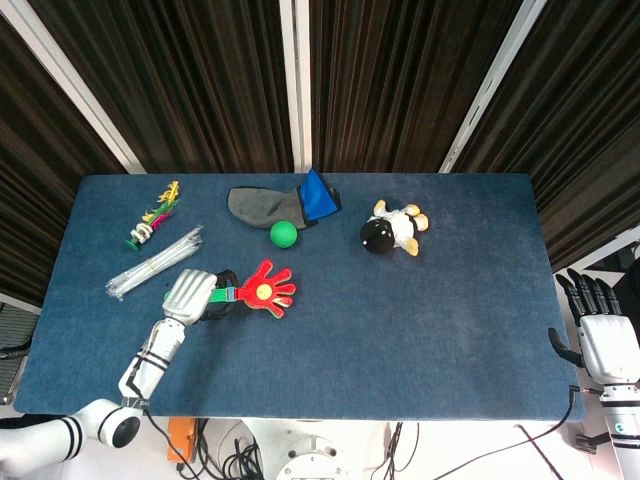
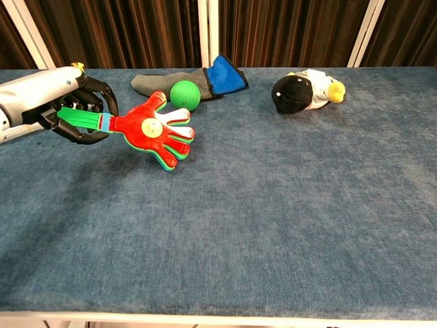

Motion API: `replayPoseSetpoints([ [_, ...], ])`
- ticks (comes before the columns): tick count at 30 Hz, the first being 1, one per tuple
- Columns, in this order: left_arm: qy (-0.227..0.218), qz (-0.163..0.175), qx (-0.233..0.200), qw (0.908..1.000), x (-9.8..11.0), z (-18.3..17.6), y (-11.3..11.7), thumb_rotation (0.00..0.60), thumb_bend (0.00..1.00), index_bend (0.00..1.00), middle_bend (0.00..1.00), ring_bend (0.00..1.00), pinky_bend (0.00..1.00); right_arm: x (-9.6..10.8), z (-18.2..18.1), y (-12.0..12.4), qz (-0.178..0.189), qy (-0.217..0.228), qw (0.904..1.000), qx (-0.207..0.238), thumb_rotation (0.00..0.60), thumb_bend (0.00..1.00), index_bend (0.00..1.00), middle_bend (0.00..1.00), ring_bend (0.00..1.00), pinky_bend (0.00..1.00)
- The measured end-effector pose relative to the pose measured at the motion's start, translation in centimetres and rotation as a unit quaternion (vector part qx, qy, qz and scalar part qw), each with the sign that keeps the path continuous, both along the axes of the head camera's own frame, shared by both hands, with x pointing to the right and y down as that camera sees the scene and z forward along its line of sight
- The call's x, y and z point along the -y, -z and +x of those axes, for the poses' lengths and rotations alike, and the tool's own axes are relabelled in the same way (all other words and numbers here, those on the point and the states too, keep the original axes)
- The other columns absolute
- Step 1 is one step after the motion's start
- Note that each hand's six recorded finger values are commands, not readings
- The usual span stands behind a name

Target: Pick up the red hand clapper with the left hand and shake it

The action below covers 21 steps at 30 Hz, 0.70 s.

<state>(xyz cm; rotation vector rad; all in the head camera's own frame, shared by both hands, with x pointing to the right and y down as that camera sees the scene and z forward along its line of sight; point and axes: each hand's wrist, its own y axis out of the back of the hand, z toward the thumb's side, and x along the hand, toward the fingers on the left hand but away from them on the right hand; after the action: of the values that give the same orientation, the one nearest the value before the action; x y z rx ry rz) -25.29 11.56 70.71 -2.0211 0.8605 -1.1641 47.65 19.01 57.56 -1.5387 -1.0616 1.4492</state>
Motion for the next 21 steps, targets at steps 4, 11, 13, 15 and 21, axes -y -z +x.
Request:
replayPoseSetpoints([
  [4,0.001,-0.003,0.000,1.0000,0.01,-0.03,0.02,0.600,0.38,0.51,0.78,0.89,1.00,-0.01,-0.03,-0.03,-0.001,0.000,1.0000,0.000,0.600,0.30,0.00,0.00,0.00,0.00],
  [11,-0.001,-0.005,-0.001,1.0000,-0.06,0.03,0.03,0.600,0.38,0.50,0.82,0.97,1.00,-0.04,0.03,-0.02,-0.001,-0.001,1.0000,0.000,0.600,0.30,0.00,0.00,0.00,0.00],
  [13,-0.003,-0.004,-0.001,1.0000,-0.04,0.05,0.03,0.600,0.38,0.50,0.87,0.99,1.00,0.01,0.01,-0.01,0.000,-0.001,1.0000,0.000,0.600,0.30,0.00,0.00,0.00,0.00],
  [15,-0.004,-0.001,0.000,1.0000,-0.01,0.06,0.02,0.600,0.38,0.50,0.92,1.00,1.00,-0.02,0.04,-0.01,0.000,0.000,1.0000,0.000,0.600,0.30,0.00,0.00,0.00,0.00],
  [21,-0.018,0.005,0.004,0.9998,-0.06,0.14,-0.02,0.600,0.34,0.38,0.98,1.00,1.00,-0.03,0.06,-0.03,-0.002,-0.001,1.0000,-0.001,0.600,0.30,0.00,0.00,0.00,0.00],
])
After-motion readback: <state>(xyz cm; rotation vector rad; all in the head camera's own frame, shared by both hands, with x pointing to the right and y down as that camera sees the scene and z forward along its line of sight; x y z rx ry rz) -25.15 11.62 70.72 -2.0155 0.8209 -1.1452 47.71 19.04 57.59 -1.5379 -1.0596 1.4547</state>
